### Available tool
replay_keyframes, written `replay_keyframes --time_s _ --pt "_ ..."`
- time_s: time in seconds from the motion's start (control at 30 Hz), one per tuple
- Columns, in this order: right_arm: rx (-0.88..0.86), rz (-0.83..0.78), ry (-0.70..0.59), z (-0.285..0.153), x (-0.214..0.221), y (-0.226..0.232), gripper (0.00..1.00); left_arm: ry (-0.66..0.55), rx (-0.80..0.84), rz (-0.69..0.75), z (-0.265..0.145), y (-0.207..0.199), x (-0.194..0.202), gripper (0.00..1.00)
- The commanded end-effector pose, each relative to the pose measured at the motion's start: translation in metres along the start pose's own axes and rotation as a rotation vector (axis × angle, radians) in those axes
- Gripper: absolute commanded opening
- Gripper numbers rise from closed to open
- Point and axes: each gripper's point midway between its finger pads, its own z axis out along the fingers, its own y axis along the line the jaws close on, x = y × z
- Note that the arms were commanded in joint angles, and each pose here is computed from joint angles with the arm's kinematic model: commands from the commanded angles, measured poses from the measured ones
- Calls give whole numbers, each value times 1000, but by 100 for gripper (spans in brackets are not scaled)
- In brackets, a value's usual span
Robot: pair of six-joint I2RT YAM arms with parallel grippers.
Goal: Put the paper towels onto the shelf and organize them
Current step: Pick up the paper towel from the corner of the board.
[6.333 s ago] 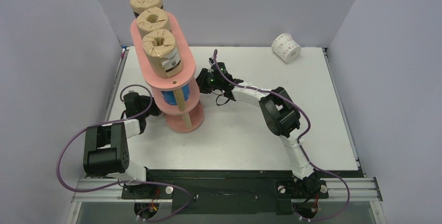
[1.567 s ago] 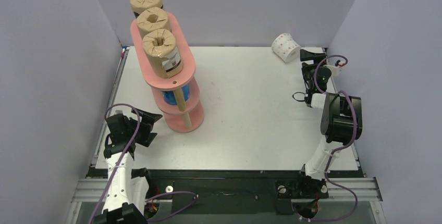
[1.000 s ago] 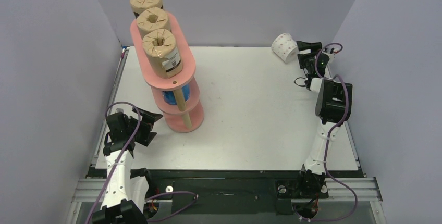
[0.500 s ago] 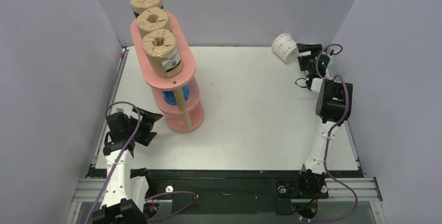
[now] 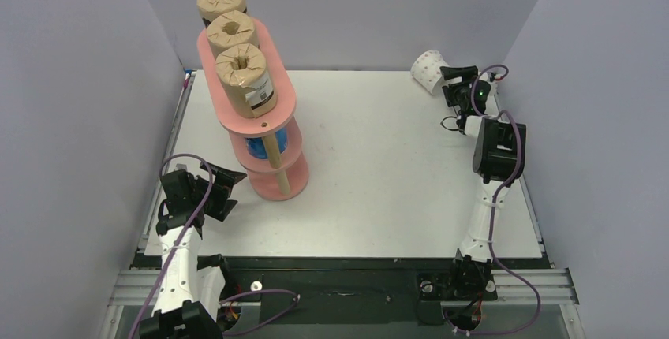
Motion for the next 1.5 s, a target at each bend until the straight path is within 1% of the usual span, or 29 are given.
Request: replay_keyframes --time_s 0.0,0.2,0.53,0.73,0.87,0.93,1.03,1.17,1.27,1.33,1.37,1.4,1.43,1.47 --pt "-71 -40 -5 8 -2 23 78 -41 39 23 -1 -11 -11 97" --pt "-105 -34 -1 11 1 24 72 -38 35 13 2 -8 -10 97" --pt "-156 -31 30 21 8 27 68 -46 25 9 4 -4 -11 98" --pt "-171 -48 17 19 6 30 61 -48 22 5 5 -3 -12 98" --pt "-188 -53 13 19 5 34 60 -46 21 1 6 -2 -11 98" --pt "-195 -55 12 19 6 36 56 -47 21 1 6 -1 -11 99" --pt "-205 -53 12 18 6 40 46 -45 20 -1 7 0 -10 99" --pt "-211 -45 9 16 6 41 36 -44 25 -2 7 -1 -10 99" --pt "-222 -45 1 10 5 47 31 -43 31 0 6 -3 -10 99" --pt "-222 -54 -8 5 3 52 29 -41 38 3 4 -5 -9 99" --pt "-235 -64 -16 0 0 63 28 -38 43 5 3 -6 -9 99" --pt "-226 -64 -15 -4 1 60 27 -38 47 6 2 -7 -8 99" --pt "-246 -68 -23 -9 -3 74 26 -37 52 8 1 -9 -8 99" --pt "-242 -64 -25 -14 -1 72 25 -38 56 11 -1 -10 -8 99"
